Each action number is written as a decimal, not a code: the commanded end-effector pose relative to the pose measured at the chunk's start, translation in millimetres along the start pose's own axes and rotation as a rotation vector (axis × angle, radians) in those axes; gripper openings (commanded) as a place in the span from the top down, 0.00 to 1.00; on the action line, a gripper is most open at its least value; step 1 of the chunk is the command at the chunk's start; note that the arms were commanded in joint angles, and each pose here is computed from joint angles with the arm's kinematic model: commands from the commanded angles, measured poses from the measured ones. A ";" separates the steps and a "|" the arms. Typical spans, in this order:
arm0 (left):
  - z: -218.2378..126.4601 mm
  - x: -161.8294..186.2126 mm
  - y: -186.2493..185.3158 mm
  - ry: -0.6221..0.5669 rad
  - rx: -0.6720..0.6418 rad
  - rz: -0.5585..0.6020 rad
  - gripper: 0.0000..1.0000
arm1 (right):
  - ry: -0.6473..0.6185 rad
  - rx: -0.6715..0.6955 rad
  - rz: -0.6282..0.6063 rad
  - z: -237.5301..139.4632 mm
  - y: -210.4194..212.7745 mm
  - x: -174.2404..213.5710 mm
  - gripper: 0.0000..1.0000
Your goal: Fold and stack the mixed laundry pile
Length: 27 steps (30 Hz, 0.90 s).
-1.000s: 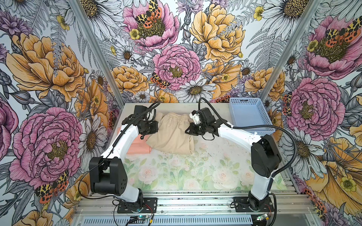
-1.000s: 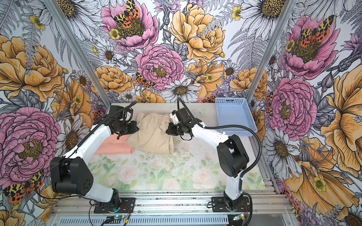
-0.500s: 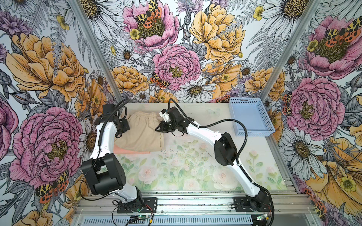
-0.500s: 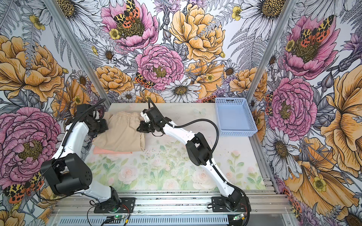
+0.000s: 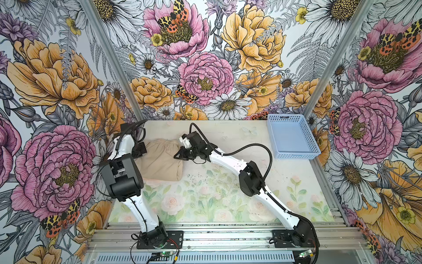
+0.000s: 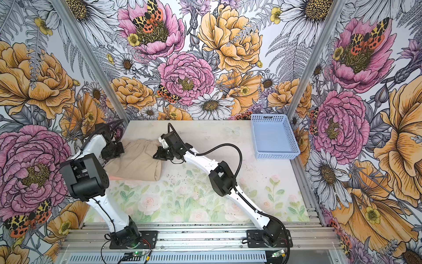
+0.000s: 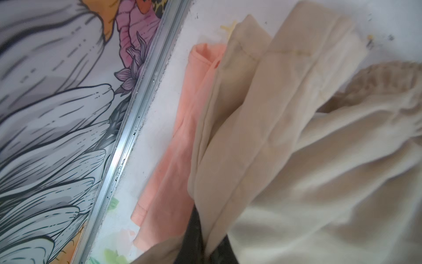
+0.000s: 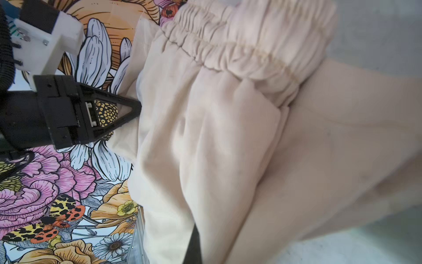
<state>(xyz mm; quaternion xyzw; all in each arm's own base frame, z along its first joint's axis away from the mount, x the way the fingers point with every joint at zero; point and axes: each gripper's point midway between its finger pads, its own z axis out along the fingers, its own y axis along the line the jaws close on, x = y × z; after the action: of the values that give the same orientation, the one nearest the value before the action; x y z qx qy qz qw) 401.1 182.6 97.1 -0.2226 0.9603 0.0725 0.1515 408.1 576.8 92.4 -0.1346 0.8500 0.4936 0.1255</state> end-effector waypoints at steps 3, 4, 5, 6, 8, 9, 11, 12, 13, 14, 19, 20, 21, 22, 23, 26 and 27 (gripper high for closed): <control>-11.4 -15.7 14.4 -0.061 -0.055 -0.018 0.74 | -0.053 -0.034 0.005 -9.9 2.5 -23.2 0.69; -13.5 -15.8 14.7 -0.065 -0.055 -0.023 0.59 | -0.050 -0.042 -0.002 -12.9 7.5 -23.8 0.61; -17.4 -15.9 15.1 -0.073 -0.055 -0.031 0.46 | -0.054 -0.045 -0.013 -18.1 14.1 -25.3 0.53; -21.7 -15.7 16.0 -0.082 -0.055 -0.038 0.37 | -0.057 -0.041 -0.026 -24.4 19.4 -26.3 0.47; -34.9 -16.1 15.6 -0.110 -0.046 -0.047 0.26 | -0.067 -0.029 -0.060 -38.5 30.6 -27.6 0.38; -48.6 -18.1 15.9 -0.144 -0.037 -0.059 0.21 | -0.063 -0.014 -0.066 -44.5 31.9 -24.3 0.35; -64.6 -17.7 11.3 -0.188 0.011 -0.073 0.13 | -0.085 0.028 -0.068 -68.0 22.2 -33.0 0.32; -73.3 -17.4 6.0 -0.215 0.045 -0.078 0.09 | -0.089 0.047 -0.080 -79.1 23.6 -31.1 0.30; -78.7 -14.8 1.9 -0.234 0.072 -0.081 0.05 | -0.099 0.068 -0.091 -88.6 23.1 -30.6 0.28; -85.2 -12.3 -3.6 -0.257 0.097 -0.082 0.03 | -0.103 0.094 -0.105 -99.0 20.3 -28.1 0.26; -107.8 13.0 -36.4 -0.358 0.236 -0.060 0.01 | -0.140 0.218 -0.179 -156.3 4.2 -16.2 0.19; -111.5 19.6 -42.5 -0.378 0.261 -0.055 0.01 | -0.149 0.251 -0.203 -170.0 0.2 -12.6 0.18; -113.8 28.0 -47.6 -0.391 0.281 -0.049 0.01 | -0.157 0.284 -0.222 -183.1 -5.4 -8.7 0.16; -117.2 33.5 -52.3 -0.412 0.298 -0.040 0.01 | -0.170 0.307 -0.242 -197.6 -6.6 -6.2 0.14; -121.5 40.5 -58.3 -0.438 0.316 -0.029 0.01 | -0.185 0.337 -0.267 -213.3 -9.2 -3.2 0.12; -136.8 58.5 -73.0 -0.545 0.351 -0.001 0.01 | -0.228 0.448 -0.331 -258.4 -25.1 7.4 0.03; -141.0 63.0 -77.9 -0.583 0.366 0.009 0.01 | -0.246 0.483 -0.345 -272.4 -30.4 8.6 0.00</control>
<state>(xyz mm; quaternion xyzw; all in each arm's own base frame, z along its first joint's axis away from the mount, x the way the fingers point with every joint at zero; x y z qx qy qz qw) 335.4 74.5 171.5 -0.1784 0.9122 -0.0189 0.3684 384.1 359.5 192.5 -0.1607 0.8854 0.3304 0.2846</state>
